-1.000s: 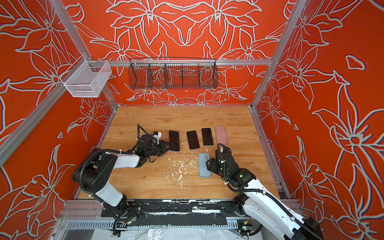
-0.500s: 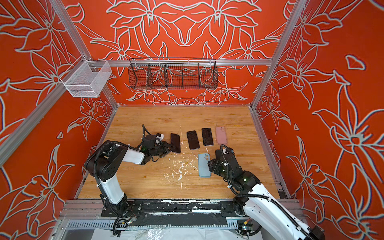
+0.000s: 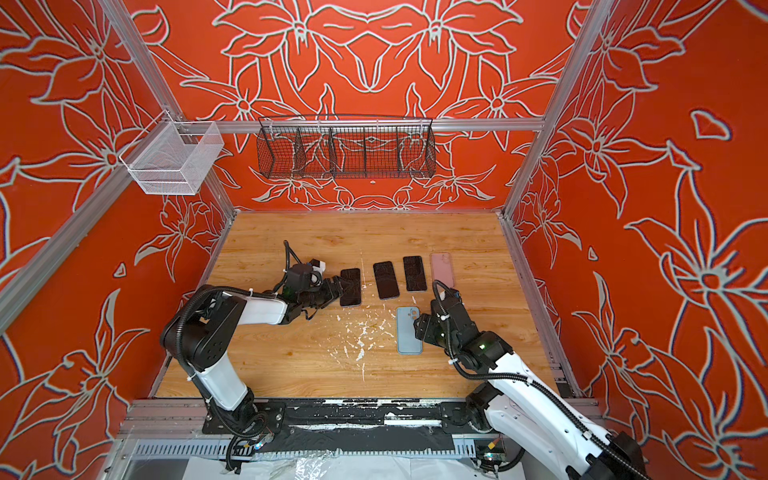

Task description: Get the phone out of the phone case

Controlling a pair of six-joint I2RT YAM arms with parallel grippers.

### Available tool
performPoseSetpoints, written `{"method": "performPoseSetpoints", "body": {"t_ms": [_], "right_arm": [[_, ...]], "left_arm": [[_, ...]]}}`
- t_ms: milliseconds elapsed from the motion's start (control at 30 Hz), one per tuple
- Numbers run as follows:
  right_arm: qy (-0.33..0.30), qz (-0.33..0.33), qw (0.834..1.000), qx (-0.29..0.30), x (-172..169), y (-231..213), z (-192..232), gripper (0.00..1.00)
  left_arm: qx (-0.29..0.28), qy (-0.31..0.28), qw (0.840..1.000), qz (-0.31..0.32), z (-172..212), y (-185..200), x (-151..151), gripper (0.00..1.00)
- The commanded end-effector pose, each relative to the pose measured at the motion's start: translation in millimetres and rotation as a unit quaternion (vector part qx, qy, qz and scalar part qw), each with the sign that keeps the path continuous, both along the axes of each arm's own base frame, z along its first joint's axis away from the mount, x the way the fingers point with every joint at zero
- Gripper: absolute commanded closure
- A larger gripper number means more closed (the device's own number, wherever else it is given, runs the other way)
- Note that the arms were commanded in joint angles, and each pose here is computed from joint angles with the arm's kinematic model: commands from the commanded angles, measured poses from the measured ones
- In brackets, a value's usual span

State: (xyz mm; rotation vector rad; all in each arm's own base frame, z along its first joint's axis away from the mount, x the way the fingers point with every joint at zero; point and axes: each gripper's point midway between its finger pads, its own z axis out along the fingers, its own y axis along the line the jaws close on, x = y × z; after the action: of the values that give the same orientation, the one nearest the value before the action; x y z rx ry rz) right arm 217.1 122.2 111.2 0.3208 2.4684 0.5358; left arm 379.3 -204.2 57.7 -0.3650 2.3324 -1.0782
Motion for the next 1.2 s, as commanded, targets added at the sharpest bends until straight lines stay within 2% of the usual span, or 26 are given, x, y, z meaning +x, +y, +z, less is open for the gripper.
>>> {"method": "performPoseSetpoints", "body": {"t_ms": [0, 133, 233, 400, 500, 533, 667, 733, 767, 833, 933, 1067, 1167], "right_arm": [[-0.05, 0.006, 0.998, -0.03, 18.8, -4.2, 29.3, 0.03], [-0.093, 0.03, 0.992, -0.074, 34.8, -10.0, 55.3, 0.02], [-0.119, 0.016, 0.985, -0.126, 49.1, -28.0, 72.7, 0.03], [-0.152, -0.003, 0.97, -0.191, 78.1, -58.1, 74.0, 0.02], [-0.169, -0.01, 0.956, -0.238, 96.0, -76.0, 66.0, 0.02], [-0.174, -0.014, 0.952, -0.253, 100.8, -81.7, 61.6, 0.02], [-0.204, -0.042, 0.921, -0.329, 116.0, -113.0, 39.0, 0.02], [-0.197, -0.045, 0.916, -0.346, 115.7, -124.5, 26.8, 0.03], [-0.197, -0.052, 0.914, -0.351, 115.8, -130.1, 22.2, 0.02], [-0.209, -0.064, 0.913, -0.345, 116.7, -135.5, 16.6, 0.03], [-0.25, -0.088, 0.916, -0.301, 120.7, -137.5, 17.3, 0.03], [-0.27, -0.072, 0.914, -0.294, 133.4, -132.5, 14.0, 0.03], [-0.272, -0.053, 0.915, -0.293, 144.3, -128.2, 7.4, 0.02]], "left_arm": [[0.043, -0.01, 0.999, 0.009, 3.8, 12.0, -4.5, 0.03], [0.136, -0.055, 0.989, 0.017, 31.0, 36.5, -4.1, 0.03], [0.227, -0.095, 0.968, 0.051, 61.7, 69.0, -3.1, 0.03], [0.358, -0.162, 0.912, 0.114, 103.3, 125.6, -8.0, 0.03], [0.436, -0.207, 0.863, 0.146, 107.8, 158.4, -15.9, 0.03], [0.446, -0.218, 0.855, 0.152, 105.4, 166.6, -18.5, 0.03], [0.443, -0.242, 0.844, 0.183, 90.9, 194.4, -25.0, 0.03], [0.435, -0.227, 0.853, 0.179, 90.9, 201.2, -27.2, 0.03], [0.434, -0.244, 0.848, 0.181, 92.6, 202.4, -25.8, 0.03], [0.429, -0.263, 0.845, 0.183, 97.9, 206.2, -21.6, 0.03], [0.419, -0.255, 0.853, 0.179, 95.7, 211.0, -18.5, 0.03], [0.424, -0.258, 0.853, 0.159, 92.5, 207.7, -19.8, 0.03], [0.429, -0.234, 0.858, 0.159, 70.1, 211.6, -28.9, 0.03]]}}
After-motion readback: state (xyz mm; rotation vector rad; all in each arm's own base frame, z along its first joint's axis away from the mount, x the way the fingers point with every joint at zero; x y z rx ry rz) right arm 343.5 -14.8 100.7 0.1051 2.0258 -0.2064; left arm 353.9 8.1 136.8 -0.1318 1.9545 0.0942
